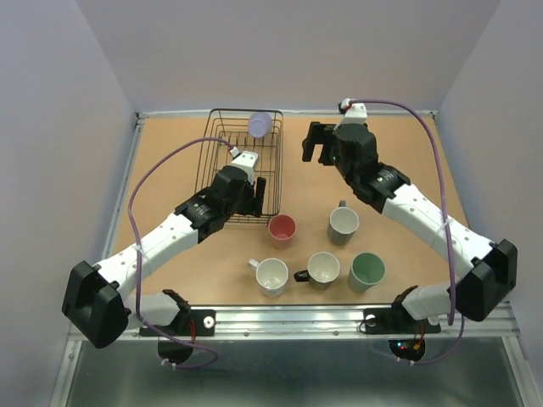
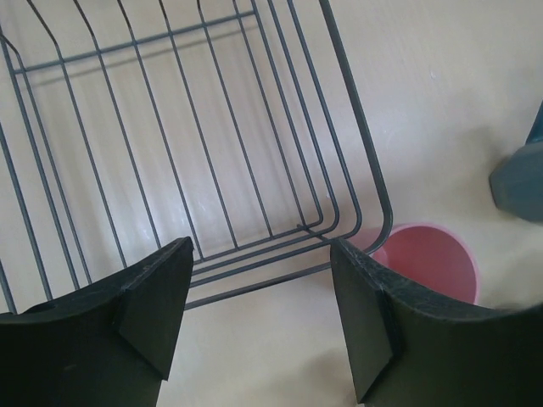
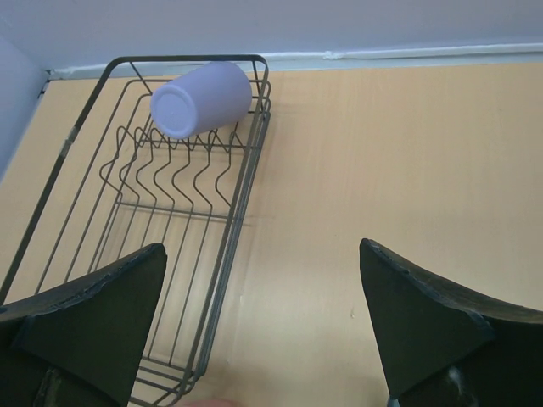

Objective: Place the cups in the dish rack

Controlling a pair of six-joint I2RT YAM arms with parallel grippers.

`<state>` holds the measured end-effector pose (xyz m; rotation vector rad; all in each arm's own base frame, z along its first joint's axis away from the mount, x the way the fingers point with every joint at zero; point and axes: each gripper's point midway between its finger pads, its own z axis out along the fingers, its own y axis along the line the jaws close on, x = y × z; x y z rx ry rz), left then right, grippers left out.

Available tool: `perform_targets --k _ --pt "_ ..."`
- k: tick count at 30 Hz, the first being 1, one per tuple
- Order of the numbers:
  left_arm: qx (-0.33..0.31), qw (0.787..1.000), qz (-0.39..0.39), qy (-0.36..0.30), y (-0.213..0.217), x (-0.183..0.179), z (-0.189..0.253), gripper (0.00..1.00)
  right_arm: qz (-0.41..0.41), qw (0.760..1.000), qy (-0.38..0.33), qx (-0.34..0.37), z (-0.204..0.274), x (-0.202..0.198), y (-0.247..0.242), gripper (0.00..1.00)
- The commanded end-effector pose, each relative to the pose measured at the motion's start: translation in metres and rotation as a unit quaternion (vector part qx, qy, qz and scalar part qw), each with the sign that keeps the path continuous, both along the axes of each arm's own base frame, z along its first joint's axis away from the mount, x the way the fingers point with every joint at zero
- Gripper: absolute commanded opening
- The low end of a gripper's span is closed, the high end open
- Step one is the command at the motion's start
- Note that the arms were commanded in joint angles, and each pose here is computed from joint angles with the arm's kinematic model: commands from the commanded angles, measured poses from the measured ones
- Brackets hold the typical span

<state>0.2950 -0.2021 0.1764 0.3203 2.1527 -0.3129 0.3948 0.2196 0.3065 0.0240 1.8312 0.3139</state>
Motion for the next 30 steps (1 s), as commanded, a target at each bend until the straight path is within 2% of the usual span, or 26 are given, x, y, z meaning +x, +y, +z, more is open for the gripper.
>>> perform_targets --k 1,5,9,19,23,30 --pt "-0.025 0.999 0.022 -0.016 -0.004 0.005 0.021 0.76 0.001 1.0 -0.014 0.024 0.007 -0.015 -0.01 1.0" --pt "-0.031 1.0 -0.003 0.0 -0.02 -0.004 0.014 0.75 0.005 0.999 -0.014 0.041 0.005 -0.033 -0.02 1.0" --pt "-0.009 0.999 -0.022 0.024 -0.035 -0.013 -0.008 0.72 0.008 0.999 -0.016 0.047 0.003 -0.046 -0.027 1.0" --pt "-0.003 0.998 -0.005 0.067 -0.047 -0.033 -0.037 0.68 0.008 0.999 -0.02 0.047 -0.001 -0.061 -0.038 1.0" --pt "-0.02 0.997 -0.004 0.078 -0.054 -0.044 -0.038 0.64 0.006 0.999 -0.019 0.044 -0.004 -0.065 -0.042 1.0" --pt "-0.017 0.997 0.017 0.07 -0.054 -0.059 -0.02 0.64 0.006 0.999 -0.019 0.044 -0.004 -0.068 -0.045 1.0"
